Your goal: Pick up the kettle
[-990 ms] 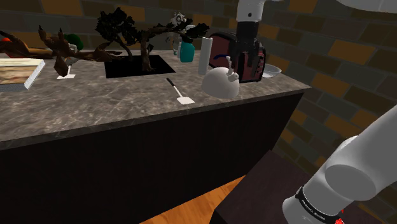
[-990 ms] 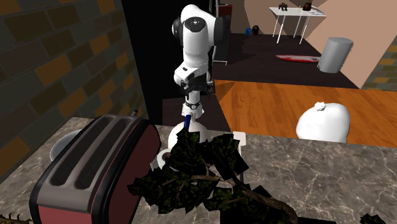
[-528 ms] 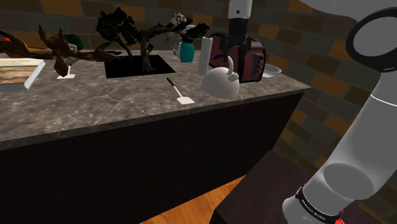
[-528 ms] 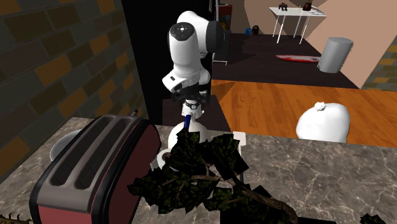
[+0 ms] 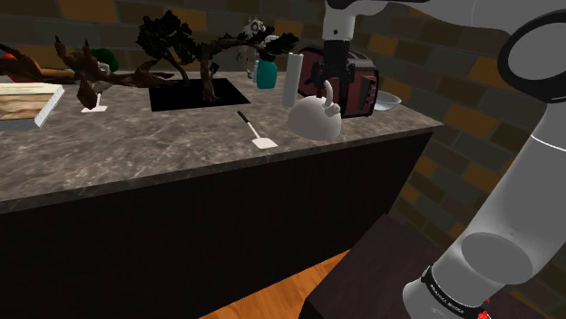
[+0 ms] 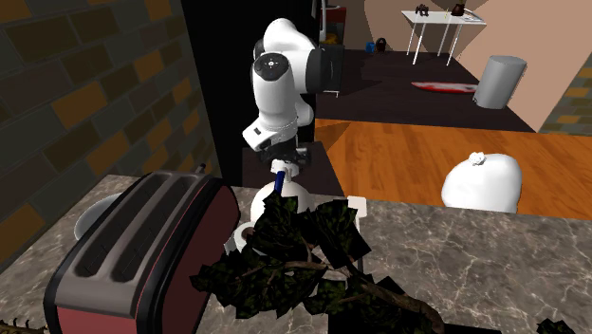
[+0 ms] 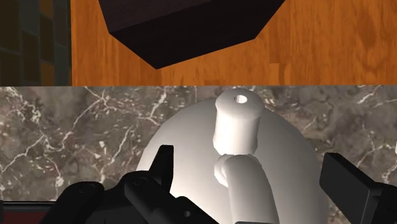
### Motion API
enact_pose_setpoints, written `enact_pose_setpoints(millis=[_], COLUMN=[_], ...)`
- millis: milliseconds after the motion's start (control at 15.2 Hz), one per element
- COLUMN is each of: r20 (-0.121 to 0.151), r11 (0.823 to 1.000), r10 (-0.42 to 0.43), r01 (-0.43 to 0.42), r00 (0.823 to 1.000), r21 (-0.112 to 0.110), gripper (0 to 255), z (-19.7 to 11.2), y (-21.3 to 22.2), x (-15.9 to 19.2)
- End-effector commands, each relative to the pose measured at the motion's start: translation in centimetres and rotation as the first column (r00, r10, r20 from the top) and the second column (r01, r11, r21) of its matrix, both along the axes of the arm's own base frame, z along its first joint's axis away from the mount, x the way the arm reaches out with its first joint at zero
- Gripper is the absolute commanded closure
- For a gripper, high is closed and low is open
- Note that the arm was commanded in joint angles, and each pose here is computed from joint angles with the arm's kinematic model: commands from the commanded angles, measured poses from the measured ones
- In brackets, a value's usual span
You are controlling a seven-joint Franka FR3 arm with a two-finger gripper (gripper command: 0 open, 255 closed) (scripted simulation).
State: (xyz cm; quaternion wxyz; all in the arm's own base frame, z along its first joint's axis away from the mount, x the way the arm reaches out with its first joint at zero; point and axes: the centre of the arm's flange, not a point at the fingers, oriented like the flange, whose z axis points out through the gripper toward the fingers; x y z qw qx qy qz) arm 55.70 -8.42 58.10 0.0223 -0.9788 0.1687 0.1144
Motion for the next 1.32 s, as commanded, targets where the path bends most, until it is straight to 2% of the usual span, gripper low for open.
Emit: enact_pose_setpoints(millis=[0, 594, 1254], r20=[0.001, 0.001, 0.001], r11=[1.0, 1.0, 1.0], r10=[0.0, 0.0, 0.0], r01=[0.0, 0.0, 0.0], r00=[1.0, 1.0, 1.0], r21=[0.0, 0.0, 0.0], gripper=[255, 255, 255], z=[-0.1, -0.1, 5.2], y=[0.0, 0.0, 0.0], x=[0.0, 0.0, 0.0])
